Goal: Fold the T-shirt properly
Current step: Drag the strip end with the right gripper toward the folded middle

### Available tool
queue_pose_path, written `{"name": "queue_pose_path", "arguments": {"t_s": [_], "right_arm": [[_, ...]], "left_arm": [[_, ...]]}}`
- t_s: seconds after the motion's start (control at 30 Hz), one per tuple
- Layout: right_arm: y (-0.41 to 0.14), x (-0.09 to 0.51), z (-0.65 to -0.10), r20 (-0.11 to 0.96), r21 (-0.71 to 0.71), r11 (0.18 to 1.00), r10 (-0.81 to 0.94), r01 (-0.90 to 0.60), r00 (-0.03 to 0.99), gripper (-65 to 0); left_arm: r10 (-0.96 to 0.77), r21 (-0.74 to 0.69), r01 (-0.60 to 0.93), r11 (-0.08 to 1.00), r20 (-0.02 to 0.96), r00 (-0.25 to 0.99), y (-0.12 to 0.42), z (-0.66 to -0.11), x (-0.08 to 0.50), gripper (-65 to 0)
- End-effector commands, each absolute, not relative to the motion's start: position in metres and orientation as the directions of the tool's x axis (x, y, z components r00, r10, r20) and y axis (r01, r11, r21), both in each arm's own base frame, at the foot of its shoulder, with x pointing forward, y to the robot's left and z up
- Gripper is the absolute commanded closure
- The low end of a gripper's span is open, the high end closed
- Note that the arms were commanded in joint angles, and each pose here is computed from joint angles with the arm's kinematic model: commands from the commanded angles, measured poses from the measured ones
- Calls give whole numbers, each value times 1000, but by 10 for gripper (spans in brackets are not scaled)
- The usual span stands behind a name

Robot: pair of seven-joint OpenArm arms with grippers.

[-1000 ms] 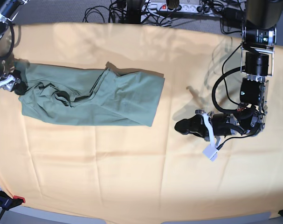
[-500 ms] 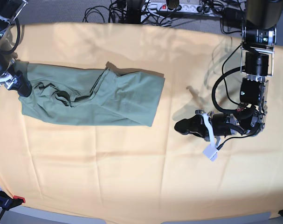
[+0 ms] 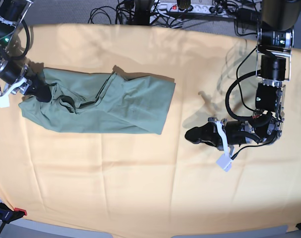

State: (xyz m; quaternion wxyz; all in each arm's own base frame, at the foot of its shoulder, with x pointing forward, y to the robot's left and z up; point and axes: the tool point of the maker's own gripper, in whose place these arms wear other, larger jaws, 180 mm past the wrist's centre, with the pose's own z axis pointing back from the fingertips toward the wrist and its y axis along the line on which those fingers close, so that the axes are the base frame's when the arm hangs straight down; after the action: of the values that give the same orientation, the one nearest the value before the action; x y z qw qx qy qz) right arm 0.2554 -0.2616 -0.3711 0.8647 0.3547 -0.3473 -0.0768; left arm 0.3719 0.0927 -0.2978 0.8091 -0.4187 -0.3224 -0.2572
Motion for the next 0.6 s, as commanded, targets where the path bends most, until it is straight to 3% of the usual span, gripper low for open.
{"name": "queue_pose_path", "arguments": {"t_s": [0.0, 0.03, 0.13, 0.37, 0.57], "right_arm": [[-270, 259, -367, 567, 635, 763, -358, -117, 742, -369], [-273, 260, -368, 575, 624, 773, -357, -113, 736, -302], [-278, 263, -371, 591, 576, 809, -312, -118, 744, -2], [-291, 282, -354, 637, 519, 842, -267, -146, 723, 0], [-314, 286, -330, 699, 352, 922, -143, -163, 701, 0]], "left_arm": [[-120, -485, 715, 504, 780, 614, 93, -276, 382, 0], [-121, -485, 715, 504, 780, 614, 93, -276, 382, 0], [-121, -485, 715, 504, 780, 614, 93, -276, 382, 0], [-121, -484, 715, 504, 780, 614, 93, -276, 382, 0], [-125, -480, 714, 510, 779, 614, 96, -276, 383, 0]]}}
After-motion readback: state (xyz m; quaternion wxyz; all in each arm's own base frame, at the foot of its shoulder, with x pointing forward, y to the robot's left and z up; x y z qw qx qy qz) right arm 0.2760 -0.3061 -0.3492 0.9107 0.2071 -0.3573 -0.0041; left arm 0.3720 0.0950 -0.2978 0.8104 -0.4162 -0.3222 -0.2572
